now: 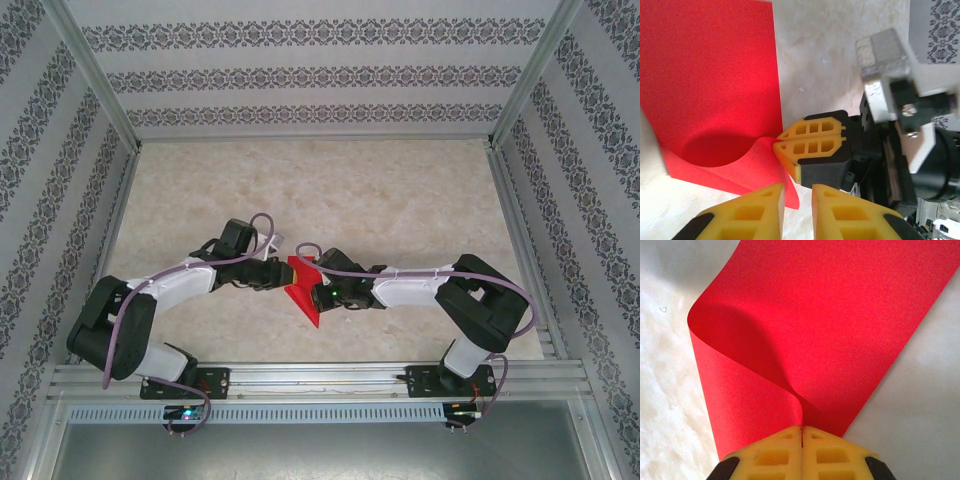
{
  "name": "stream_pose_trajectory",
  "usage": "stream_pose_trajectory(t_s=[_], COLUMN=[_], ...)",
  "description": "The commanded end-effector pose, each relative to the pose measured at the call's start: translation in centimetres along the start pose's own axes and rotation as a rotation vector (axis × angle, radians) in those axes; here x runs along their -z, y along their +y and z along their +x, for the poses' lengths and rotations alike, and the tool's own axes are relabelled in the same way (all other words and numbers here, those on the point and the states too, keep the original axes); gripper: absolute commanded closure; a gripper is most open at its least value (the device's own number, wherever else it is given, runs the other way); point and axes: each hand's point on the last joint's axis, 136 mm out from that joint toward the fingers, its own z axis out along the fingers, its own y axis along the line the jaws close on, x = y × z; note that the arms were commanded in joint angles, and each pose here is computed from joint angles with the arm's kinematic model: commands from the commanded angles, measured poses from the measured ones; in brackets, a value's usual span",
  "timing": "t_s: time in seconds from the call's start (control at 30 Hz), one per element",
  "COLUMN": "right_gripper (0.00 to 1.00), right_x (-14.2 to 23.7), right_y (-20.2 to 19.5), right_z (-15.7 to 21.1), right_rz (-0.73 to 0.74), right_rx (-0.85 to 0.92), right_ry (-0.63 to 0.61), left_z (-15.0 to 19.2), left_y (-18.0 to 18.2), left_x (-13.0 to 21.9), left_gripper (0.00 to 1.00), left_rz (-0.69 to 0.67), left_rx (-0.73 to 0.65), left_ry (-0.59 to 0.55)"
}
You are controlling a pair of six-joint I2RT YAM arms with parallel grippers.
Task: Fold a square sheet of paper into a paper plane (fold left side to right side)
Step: Third fold the triangle at the center of the table.
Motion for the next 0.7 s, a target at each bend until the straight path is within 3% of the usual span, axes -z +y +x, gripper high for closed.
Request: stream_pose_trajectory(t_s=[0.0,0.67], right_gripper=[1.00,1.00], right_x=[-1.1,-1.3], right_y=[-3.4,-3.9], right_z=[4.3,4.8], right_rz=[0.115,0.133], right_rx=[-0.038,-0.044], right_ry=[0.159,0.181], left_z=[0.3,1.5], left_y=[-0.9,3.1], left_x=[-1.5,-4.4], left_gripper=[0.80,0.81], left_rz=[0.033,-0.068], left_rx=[-0.022,0.020], left_ry=[0.019,0.070])
